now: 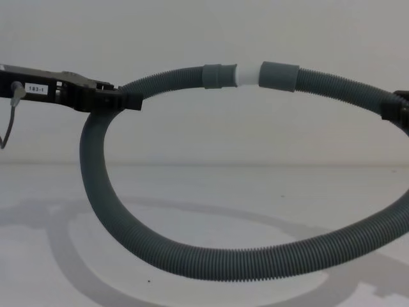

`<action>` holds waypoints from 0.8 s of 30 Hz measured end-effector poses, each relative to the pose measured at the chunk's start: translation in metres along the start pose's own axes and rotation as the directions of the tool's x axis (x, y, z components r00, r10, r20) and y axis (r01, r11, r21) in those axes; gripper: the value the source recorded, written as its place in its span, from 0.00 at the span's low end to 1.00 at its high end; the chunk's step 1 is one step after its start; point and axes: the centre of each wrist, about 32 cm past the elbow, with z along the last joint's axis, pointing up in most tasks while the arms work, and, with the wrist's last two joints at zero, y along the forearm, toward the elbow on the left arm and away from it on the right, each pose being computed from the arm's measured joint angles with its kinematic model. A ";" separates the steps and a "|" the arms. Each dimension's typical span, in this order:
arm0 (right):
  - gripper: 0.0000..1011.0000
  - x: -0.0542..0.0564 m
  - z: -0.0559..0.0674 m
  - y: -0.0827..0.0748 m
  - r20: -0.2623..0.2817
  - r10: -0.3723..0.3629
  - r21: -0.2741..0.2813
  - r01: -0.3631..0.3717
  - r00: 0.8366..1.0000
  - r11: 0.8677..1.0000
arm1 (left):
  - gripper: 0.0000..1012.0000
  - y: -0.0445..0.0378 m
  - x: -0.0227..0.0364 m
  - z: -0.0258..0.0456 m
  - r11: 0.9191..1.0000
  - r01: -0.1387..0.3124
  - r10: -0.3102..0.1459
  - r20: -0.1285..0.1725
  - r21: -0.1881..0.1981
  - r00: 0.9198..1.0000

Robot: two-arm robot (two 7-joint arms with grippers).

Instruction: Use both hands to pick up one end of the pipe from the table, align the ends, and insert them.

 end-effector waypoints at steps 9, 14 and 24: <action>0.22 0.001 0.001 -0.001 0.023 0.004 0.002 -0.004 1.000 1.000 | 0.30 0.0019 0.0025 0.0042 1.000 0.001 -0.001 0.012 0.020 1.000; 0.22 0.000 0.001 -0.001 0.036 0.009 0.003 -0.009 0.999 1.000 | 0.30 0.0022 0.0032 0.0056 1.000 0.002 -0.003 0.018 0.024 1.000; 0.22 -0.003 0.001 -0.001 0.049 0.022 0.005 -0.022 0.999 1.000 | 0.30 0.0011 0.0040 0.0064 1.000 0.007 -0.007 0.023 0.027 1.000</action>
